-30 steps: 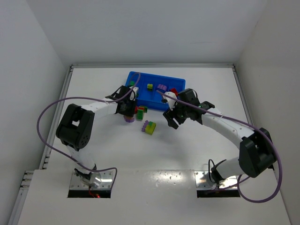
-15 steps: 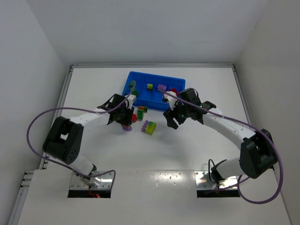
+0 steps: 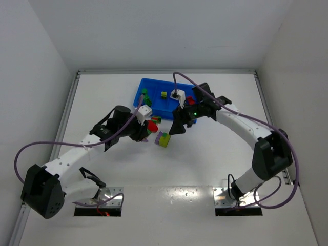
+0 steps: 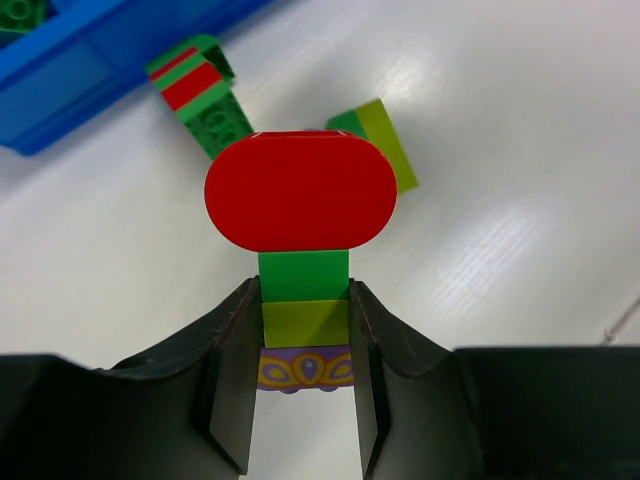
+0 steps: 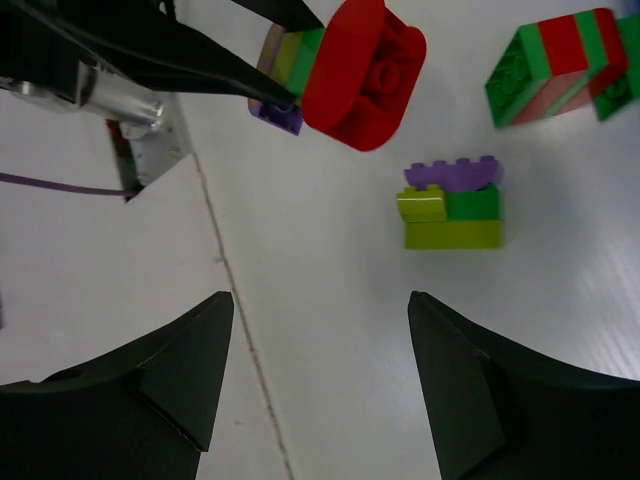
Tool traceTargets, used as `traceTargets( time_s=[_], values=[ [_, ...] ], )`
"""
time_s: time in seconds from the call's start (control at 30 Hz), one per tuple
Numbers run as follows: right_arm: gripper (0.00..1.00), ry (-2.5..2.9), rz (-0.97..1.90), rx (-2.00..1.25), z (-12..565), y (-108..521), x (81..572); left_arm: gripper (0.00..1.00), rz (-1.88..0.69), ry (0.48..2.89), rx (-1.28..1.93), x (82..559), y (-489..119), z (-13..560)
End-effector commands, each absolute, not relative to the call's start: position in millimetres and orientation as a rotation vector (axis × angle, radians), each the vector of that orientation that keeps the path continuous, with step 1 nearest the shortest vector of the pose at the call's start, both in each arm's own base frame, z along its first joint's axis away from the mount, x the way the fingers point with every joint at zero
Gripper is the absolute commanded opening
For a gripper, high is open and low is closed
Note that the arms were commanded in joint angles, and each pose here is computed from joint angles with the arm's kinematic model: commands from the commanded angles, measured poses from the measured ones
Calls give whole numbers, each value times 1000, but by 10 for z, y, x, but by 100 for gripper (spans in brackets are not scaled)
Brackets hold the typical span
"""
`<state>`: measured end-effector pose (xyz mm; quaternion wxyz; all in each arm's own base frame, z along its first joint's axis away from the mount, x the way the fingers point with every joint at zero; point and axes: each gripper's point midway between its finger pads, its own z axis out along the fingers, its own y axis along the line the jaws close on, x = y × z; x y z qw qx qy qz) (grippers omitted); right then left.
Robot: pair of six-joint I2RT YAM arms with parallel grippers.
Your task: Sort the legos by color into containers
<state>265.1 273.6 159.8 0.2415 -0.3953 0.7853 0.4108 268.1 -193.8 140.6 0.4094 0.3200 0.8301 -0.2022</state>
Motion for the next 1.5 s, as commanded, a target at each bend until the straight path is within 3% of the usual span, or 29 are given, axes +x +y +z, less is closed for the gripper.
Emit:
traceTargets(
  time_s=[0.0,0.13,0.23,0.4,1.33,1.4,1.47],
  values=[
    [72,2107,1325,-1067,1838,2903,2579,4,-552,2045,890,2560,-2057,1463],
    [76,2131,1347,-1044,1848,2975,2760,4,-586,2005,890,2524,-2146,1644],
    [89,2164,1411,-1029,1788,2995,2805,4,-608,1992,894,2483,-2181,1712],
    [90,2195,1498,-1013,1718,3022,2821,4,-614,1976,901,2460,-2202,1775],
    [90,2166,1756,-1050,1699,3351,2783,4,-678,1941,894,2500,-2377,1996],
    [78,2165,1777,-1055,1710,3393,2767,4,-684,1938,903,2478,-2400,1996],
    [73,2167,1796,-1064,1687,3422,2732,4,-684,1938,903,2478,-2400,1996]
  ],
)
